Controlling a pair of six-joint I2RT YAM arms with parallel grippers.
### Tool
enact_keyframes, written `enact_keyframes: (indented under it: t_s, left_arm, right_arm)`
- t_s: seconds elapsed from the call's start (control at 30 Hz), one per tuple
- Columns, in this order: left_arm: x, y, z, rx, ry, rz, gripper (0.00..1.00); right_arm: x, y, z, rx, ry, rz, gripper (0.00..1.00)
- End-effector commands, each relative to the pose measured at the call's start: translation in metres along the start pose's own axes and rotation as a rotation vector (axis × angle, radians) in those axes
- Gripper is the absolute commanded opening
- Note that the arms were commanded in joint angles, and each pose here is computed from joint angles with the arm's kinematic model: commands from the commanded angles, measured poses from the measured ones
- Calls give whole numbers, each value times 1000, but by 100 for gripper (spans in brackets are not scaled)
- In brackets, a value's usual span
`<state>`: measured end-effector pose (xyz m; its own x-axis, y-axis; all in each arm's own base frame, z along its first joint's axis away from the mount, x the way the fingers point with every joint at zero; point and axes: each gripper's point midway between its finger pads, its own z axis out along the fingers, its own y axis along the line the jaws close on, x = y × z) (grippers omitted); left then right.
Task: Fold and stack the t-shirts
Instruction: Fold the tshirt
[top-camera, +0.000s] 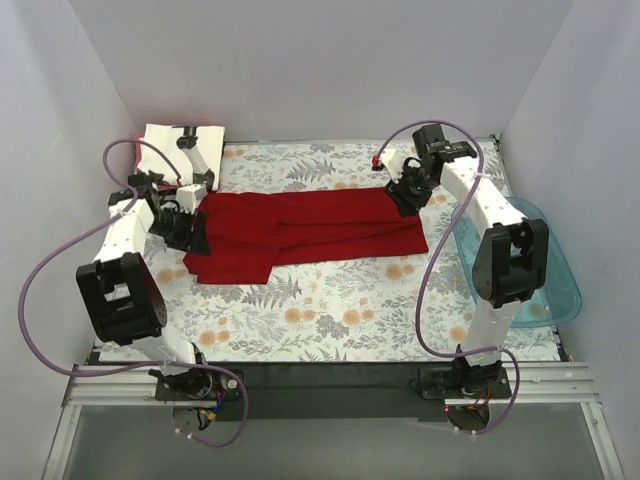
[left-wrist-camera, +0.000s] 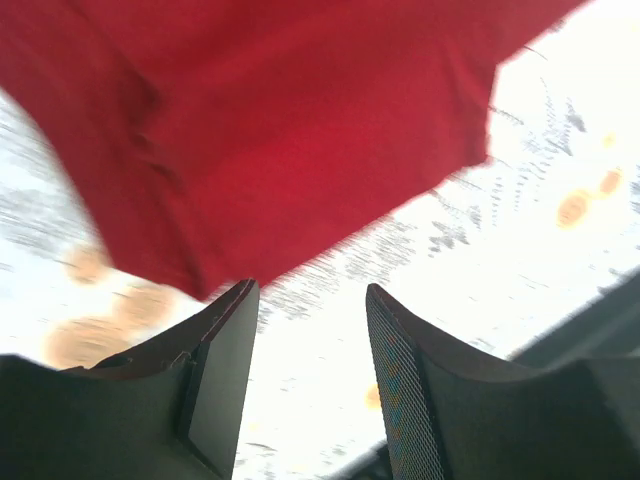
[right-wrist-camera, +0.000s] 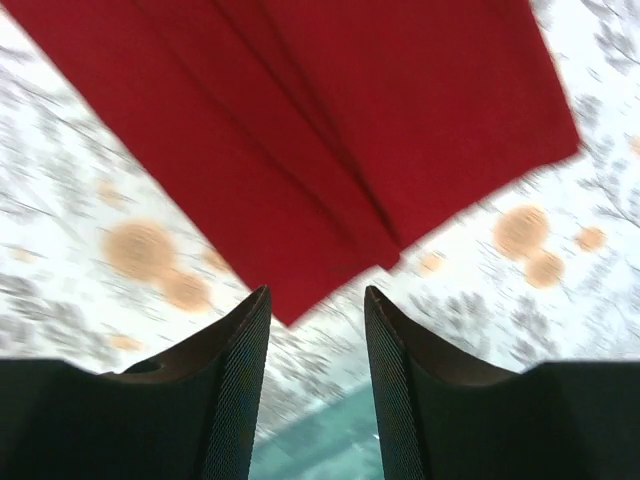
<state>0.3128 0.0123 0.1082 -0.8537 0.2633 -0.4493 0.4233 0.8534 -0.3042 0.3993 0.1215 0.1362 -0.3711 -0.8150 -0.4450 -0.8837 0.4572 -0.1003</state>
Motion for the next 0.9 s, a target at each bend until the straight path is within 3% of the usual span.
enact_keyframes:
  t_s: [0.0,0.2,0.27,0.47,0.5,0.87]
  left_arm:
    - [20,-29,4,65,-2,-106,46]
    - [58,-31,21,27,68,-215,47]
    - [62,-28,25,-2,64,-230,47]
    - [80,-14,35,-66,97,-300,49]
    - [82,-12,35,-79,102,-315,49]
    - [91,14,40,-188,100,-325,50]
  right_arm:
    - [-40,69,6,-229,-113,181,49]
    - [-98,164,41,-399,-181,209,52]
    - [-125,183,52,-441,-263,213,55]
    - [-175,242,89,-465,-358,323,72]
    - [-180,258,92,-476,-357,309,78]
    - [-180,293,156,-421,-289,462,77]
